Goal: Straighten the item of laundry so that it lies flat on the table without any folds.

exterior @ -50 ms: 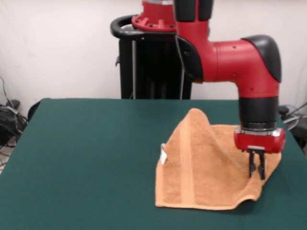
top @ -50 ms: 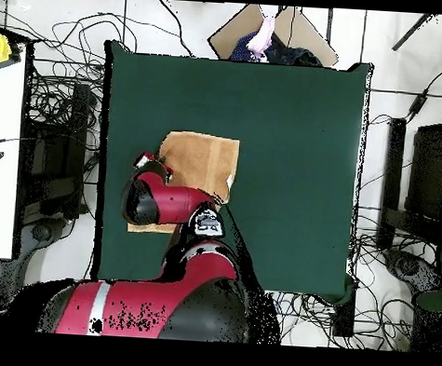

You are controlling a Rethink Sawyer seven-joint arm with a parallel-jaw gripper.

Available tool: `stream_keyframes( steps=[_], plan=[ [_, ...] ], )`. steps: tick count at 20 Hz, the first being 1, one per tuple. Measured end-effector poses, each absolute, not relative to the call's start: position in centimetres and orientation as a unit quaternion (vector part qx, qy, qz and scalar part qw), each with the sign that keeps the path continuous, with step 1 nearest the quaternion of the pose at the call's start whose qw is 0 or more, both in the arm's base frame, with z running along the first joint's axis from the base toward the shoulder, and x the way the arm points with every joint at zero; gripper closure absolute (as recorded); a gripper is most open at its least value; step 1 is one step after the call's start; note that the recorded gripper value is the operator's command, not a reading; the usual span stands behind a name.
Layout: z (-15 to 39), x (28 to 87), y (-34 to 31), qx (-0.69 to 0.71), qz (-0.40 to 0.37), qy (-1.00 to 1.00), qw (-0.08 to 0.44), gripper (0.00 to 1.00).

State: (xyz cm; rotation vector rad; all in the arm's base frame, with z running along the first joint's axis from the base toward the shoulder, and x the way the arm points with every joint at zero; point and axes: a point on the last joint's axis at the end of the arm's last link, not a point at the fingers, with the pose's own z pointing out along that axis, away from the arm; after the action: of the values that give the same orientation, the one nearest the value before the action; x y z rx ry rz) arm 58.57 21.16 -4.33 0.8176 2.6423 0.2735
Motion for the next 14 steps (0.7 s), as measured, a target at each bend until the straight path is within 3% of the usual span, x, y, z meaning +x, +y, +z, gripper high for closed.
stream_keyframes(
  steps=[14],
  plan=[
    [-3.5, 56.9, 31.0, 0.319, 0.082, 0.935, 0.136, 1.00]
  ],
)
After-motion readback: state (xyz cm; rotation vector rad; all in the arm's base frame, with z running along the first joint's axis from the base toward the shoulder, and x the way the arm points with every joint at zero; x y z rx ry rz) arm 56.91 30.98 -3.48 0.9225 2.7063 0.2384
